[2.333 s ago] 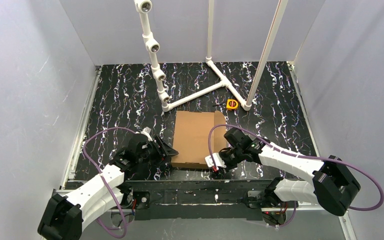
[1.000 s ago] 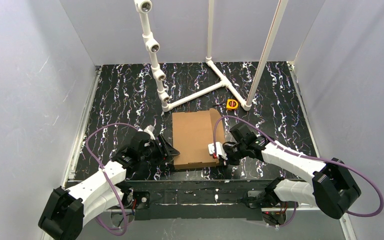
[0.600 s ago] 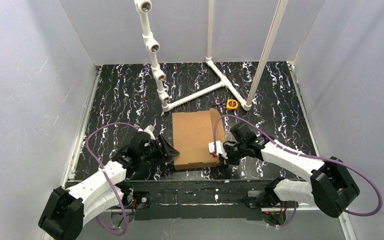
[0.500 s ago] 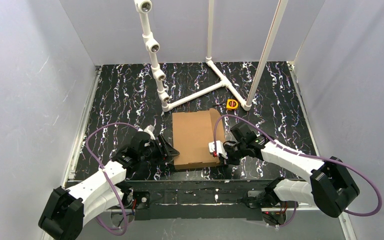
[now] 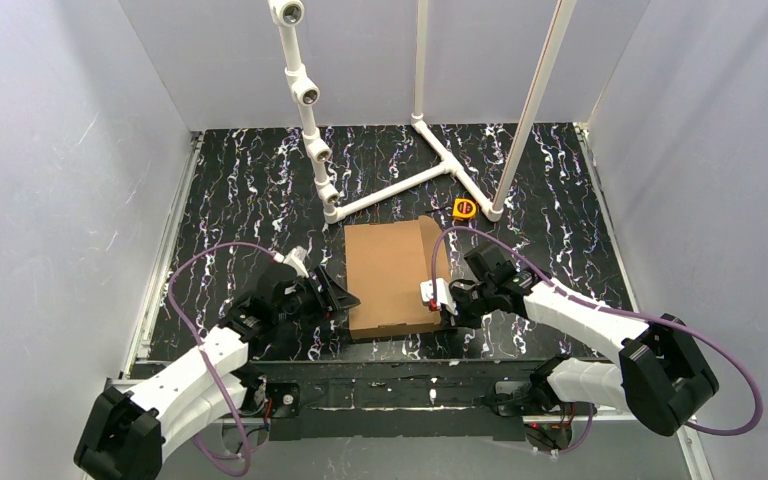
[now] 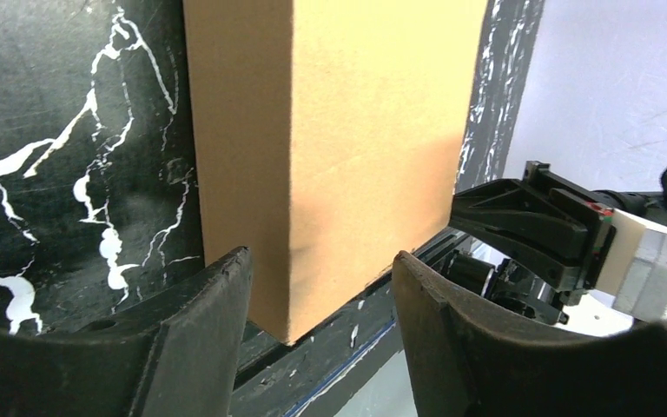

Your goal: Fold the paper box

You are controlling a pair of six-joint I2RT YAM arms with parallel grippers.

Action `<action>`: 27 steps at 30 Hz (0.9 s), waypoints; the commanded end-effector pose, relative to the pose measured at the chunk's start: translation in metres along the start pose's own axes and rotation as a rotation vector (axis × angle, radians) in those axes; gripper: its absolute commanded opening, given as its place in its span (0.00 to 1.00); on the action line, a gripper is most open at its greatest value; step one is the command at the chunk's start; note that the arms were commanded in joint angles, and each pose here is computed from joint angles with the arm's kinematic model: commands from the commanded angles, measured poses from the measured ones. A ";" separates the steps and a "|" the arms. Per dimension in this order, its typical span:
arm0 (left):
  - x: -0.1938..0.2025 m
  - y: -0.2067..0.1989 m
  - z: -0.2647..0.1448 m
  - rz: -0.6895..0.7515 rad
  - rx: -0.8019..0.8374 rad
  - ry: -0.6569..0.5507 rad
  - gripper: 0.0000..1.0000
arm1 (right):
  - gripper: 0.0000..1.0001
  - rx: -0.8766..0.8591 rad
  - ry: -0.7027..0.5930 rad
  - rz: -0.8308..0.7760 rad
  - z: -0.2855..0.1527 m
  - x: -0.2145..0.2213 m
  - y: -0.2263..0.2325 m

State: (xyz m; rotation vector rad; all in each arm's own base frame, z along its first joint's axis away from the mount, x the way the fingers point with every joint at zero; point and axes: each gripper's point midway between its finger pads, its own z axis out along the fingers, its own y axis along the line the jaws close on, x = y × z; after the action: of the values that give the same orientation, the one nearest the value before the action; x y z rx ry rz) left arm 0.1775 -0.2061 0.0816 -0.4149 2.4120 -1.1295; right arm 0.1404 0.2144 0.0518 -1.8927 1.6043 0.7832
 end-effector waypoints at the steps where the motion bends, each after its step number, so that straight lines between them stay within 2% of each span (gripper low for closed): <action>1: -0.004 -0.008 -0.004 0.043 0.043 -0.029 0.60 | 0.01 -0.018 -0.024 -0.010 -0.001 -0.004 0.002; 12: -0.003 -0.009 -0.006 0.056 0.061 -0.031 0.78 | 0.01 -0.017 -0.025 -0.006 0.000 -0.002 0.000; 17: 0.000 -0.006 -0.005 0.055 0.053 -0.021 0.78 | 0.01 -0.013 -0.032 0.009 0.000 -0.004 0.000; 23: 0.002 -0.002 -0.001 0.055 0.033 -0.001 0.67 | 0.01 -0.001 -0.028 0.030 -0.001 -0.003 -0.003; 27: 0.004 0.004 0.005 0.054 0.002 0.028 0.65 | 0.01 0.005 -0.025 0.045 -0.001 -0.002 -0.004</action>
State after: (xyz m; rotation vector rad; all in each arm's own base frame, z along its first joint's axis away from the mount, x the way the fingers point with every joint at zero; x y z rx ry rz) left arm 0.1782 -0.2068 0.0803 -0.3724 2.3965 -1.1334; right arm 0.1432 0.2125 0.0517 -1.8716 1.6227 0.7890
